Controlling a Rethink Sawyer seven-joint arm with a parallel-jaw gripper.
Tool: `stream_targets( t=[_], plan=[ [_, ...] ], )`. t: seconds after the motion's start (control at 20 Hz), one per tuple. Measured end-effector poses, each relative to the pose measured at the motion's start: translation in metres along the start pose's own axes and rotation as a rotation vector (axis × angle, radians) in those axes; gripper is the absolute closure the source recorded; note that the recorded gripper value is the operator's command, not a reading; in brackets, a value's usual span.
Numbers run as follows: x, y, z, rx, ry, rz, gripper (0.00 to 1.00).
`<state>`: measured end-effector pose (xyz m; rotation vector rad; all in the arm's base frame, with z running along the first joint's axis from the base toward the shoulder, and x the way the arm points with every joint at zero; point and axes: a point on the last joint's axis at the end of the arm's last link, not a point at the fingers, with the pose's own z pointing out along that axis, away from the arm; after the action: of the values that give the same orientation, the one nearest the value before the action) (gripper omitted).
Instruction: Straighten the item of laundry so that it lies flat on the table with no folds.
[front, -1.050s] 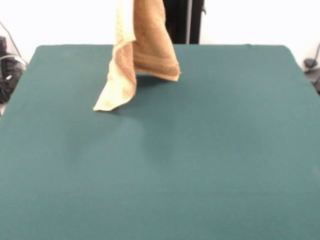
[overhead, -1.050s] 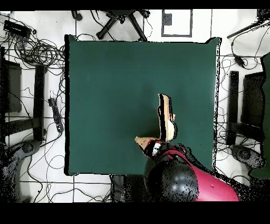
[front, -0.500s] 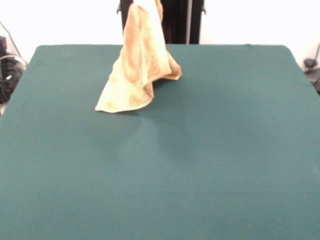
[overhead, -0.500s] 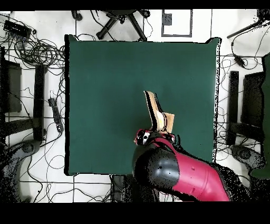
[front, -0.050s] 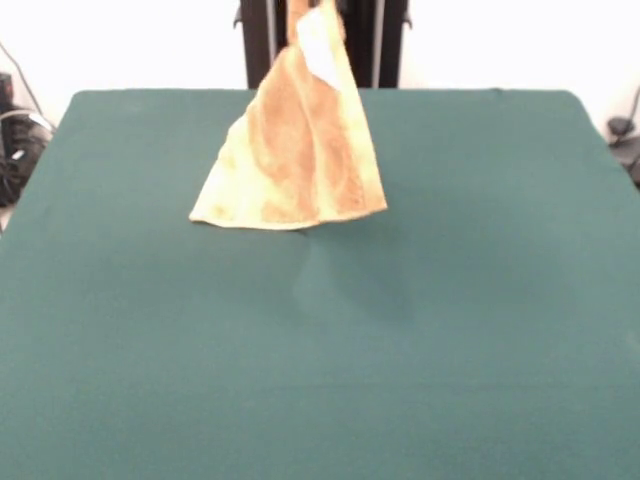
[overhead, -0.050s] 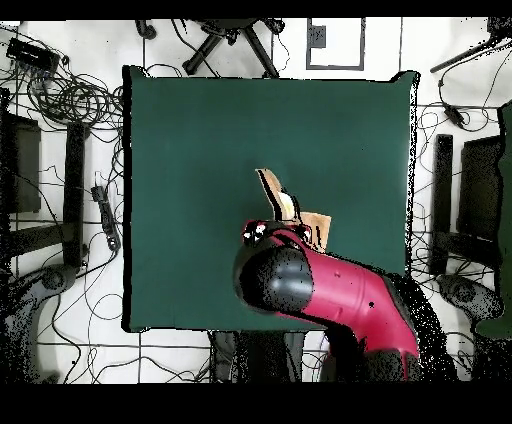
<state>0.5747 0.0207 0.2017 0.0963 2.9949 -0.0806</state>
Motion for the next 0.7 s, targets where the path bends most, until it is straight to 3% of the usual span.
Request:
stream_targets(
  t=[0.7],
  plan=[
    [-0.023,0.068,0.037,-0.051,0.018,-0.004,1.0]
  ],
)
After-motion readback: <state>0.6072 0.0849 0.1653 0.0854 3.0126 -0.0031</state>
